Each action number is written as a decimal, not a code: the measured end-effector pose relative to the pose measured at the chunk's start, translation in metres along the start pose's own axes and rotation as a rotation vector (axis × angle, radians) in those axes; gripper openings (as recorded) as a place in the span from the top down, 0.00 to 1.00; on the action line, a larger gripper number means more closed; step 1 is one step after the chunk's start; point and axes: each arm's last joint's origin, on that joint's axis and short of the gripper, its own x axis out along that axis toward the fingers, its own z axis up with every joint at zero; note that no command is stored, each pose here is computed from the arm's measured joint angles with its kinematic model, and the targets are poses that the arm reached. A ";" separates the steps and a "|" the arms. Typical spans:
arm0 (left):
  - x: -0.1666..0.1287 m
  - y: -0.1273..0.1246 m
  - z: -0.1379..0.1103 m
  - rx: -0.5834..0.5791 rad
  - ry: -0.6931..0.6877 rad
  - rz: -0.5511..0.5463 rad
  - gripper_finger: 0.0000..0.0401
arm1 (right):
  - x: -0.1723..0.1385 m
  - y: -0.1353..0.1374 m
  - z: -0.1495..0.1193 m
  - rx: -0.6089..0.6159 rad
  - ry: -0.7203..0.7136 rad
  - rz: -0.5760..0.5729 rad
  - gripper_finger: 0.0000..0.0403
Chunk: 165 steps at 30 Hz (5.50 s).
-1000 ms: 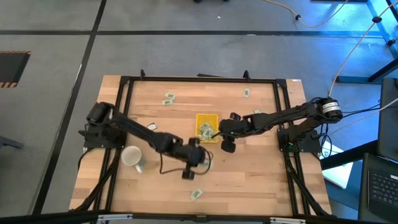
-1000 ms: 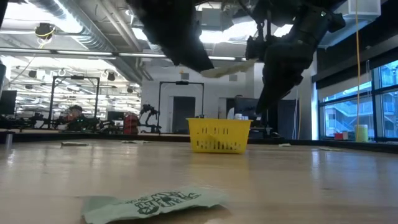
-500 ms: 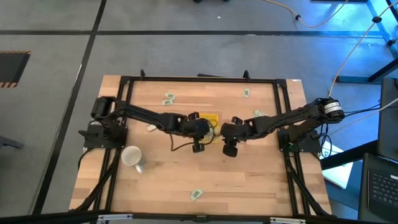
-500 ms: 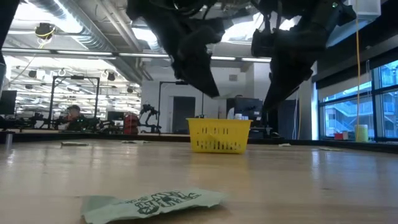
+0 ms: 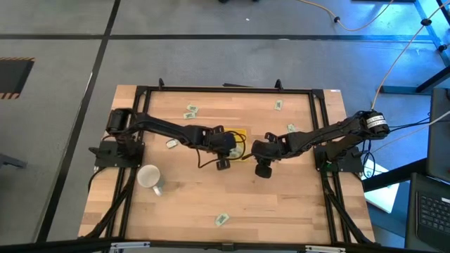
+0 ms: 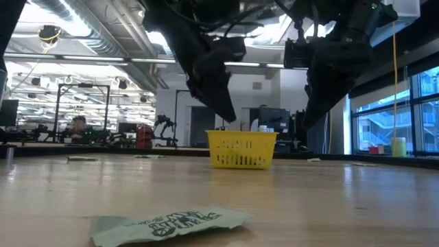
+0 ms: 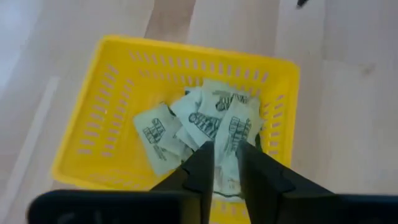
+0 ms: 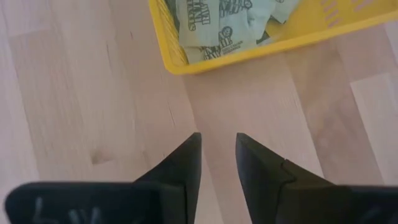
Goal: Pick and place Stevia / Truvia into bins
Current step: Put the white stevia packet into the yellow bin
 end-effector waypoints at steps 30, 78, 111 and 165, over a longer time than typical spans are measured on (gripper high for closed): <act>-0.042 -0.173 -0.054 0.538 -0.138 -0.458 0.72 | 0.001 -0.006 0.008 0.007 -0.056 -0.004 0.74; 0.001 -0.158 -0.080 0.424 0.165 -0.409 0.99 | 0.006 -0.008 0.004 0.010 -0.055 -0.005 0.74; 0.017 0.055 0.006 0.067 -0.007 -0.063 0.93 | -0.078 -0.096 -0.030 0.700 0.007 -0.288 0.74; -0.094 0.122 0.019 -0.058 -0.172 0.019 0.83 | 0.011 -0.149 -0.109 0.849 0.172 -0.424 0.98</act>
